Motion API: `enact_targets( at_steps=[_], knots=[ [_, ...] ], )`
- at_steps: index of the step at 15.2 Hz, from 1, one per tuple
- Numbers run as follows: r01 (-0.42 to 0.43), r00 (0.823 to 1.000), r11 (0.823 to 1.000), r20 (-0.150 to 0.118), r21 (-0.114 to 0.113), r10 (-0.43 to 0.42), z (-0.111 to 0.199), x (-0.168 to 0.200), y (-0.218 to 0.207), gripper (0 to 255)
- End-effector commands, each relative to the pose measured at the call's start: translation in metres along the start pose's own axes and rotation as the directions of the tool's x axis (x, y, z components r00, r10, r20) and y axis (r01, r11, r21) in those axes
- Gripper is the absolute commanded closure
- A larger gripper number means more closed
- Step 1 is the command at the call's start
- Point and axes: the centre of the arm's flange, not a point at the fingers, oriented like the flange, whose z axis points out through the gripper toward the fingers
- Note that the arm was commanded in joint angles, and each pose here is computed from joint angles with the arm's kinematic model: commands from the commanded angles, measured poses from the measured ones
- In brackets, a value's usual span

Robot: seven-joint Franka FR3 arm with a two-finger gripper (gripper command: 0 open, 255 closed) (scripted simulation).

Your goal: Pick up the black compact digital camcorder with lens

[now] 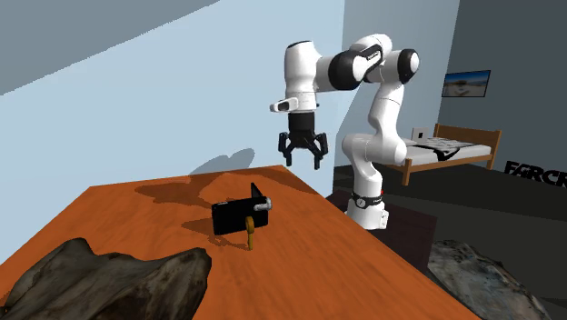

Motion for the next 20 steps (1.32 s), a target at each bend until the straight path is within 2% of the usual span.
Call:
enact_targets(
  at_steps=[1, 10, 19, 20],
  knots=[
    [-0.002, 1.0, 1.0, -0.002, -0.004, 0.002, 0.014, 0.006, 0.021, 0],
    [-0.013, 1.0, 1.0, -0.006, -0.015, 0.013, 0.073, 0.041, 0.113, 0],
    [-0.013, 1.0, 1.0, -0.006, -0.015, 0.013, 0.113, 0.041, 0.115, 0],
    [-0.014, 1.0, 1.0, -0.006, -0.015, 0.013, 0.113, 0.04, 0.116, 255]
  ],
)
